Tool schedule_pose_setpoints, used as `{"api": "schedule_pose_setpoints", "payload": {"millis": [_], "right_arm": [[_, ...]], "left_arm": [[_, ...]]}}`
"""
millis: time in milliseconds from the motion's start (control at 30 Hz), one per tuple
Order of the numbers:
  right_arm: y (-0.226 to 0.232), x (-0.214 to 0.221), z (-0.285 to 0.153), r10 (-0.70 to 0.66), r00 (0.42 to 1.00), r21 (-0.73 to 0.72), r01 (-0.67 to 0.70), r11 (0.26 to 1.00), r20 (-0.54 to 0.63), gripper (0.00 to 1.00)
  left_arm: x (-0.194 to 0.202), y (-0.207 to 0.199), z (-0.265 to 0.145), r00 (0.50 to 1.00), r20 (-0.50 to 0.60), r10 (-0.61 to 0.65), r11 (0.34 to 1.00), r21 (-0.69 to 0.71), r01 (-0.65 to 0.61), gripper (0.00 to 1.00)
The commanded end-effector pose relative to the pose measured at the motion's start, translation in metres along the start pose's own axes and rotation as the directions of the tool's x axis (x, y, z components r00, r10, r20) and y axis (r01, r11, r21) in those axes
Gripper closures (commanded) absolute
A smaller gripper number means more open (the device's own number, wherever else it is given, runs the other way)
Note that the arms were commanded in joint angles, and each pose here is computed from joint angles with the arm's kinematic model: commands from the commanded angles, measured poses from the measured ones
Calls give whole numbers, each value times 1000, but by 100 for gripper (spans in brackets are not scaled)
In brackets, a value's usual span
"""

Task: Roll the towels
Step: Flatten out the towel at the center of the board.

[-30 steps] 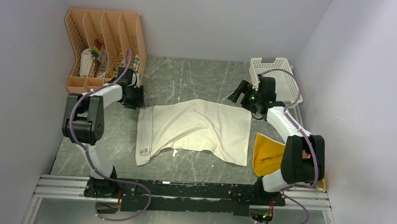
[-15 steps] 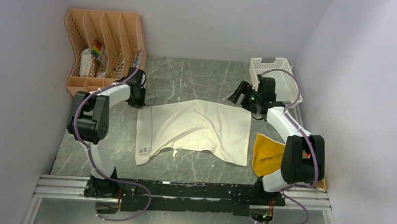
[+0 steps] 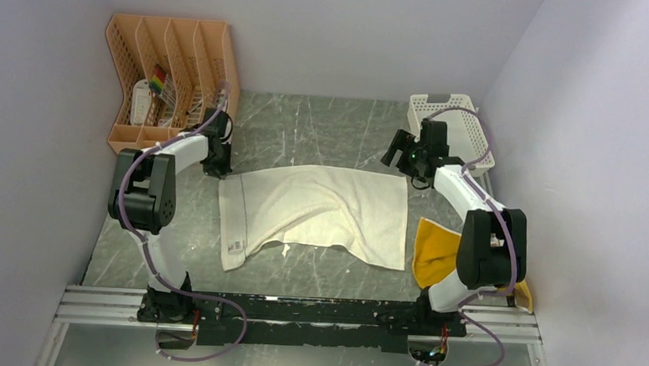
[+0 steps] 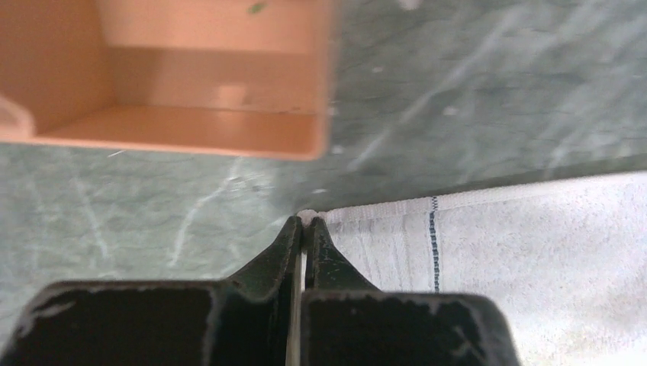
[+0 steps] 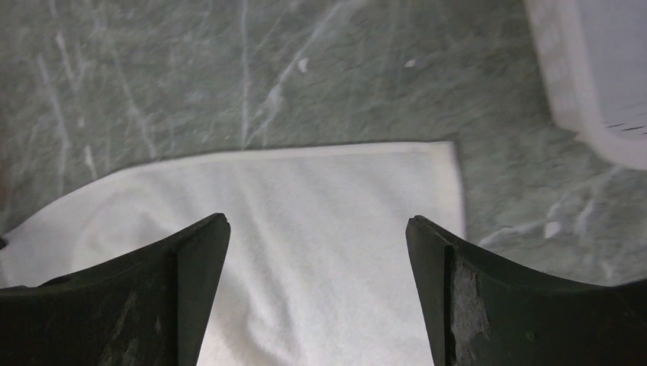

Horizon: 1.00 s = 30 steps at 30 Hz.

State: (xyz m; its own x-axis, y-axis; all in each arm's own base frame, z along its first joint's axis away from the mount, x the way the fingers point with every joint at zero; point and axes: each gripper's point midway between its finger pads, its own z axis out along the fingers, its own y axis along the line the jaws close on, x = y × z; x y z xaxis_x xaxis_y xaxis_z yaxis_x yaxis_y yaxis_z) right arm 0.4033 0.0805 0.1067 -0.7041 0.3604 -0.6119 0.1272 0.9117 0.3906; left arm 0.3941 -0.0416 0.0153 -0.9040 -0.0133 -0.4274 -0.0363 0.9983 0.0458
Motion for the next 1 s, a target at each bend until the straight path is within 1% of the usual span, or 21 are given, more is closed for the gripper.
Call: {"api": "schedule_pose_setpoints", "payload": {"millis": [0, 100, 200, 333, 467, 500, 667, 800, 867, 967], "right_arm": [[-27, -9, 4, -53, 999, 155, 51, 987, 7, 13], [-35, -7, 11, -65, 998, 191, 65, 979, -9, 17], [-37, -6, 22, -95, 995, 209, 101, 973, -40, 21], [-32, -7, 39, -160, 985, 228, 170, 959, -64, 24], [-26, -7, 54, -188, 979, 204, 200, 958, -74, 31], [-25, -6, 58, -199, 976, 198, 212, 957, -84, 34], [-28, 5, 70, -249, 958, 204, 274, 940, -142, 42], [-32, 16, 78, -249, 952, 203, 283, 938, -177, 49], [-33, 21, 83, -245, 950, 199, 283, 938, -194, 51], [-33, 27, 87, -261, 941, 202, 304, 931, -213, 53]], "left_arm": [[4, 48, -16, 996, -34, -85, 992, -94, 82, 93], [0, 59, -19, 992, -6, -129, 988, -89, 128, 93], [-4, 63, -21, 991, 6, -137, 987, -89, 137, 93], [-11, 62, -25, 990, 32, -138, 988, -70, 140, 93], [-11, 60, -25, 990, 33, -138, 989, -56, 139, 93], [-11, 59, -24, 990, 32, -135, 989, -55, 137, 93], [-10, 59, -25, 990, 34, -133, 990, -47, 135, 93], [-9, 57, -24, 991, 30, -130, 991, -39, 131, 93], [-10, 57, -24, 991, 30, -130, 991, -37, 131, 93], [-10, 57, -25, 991, 32, -128, 991, -37, 129, 93]]}}
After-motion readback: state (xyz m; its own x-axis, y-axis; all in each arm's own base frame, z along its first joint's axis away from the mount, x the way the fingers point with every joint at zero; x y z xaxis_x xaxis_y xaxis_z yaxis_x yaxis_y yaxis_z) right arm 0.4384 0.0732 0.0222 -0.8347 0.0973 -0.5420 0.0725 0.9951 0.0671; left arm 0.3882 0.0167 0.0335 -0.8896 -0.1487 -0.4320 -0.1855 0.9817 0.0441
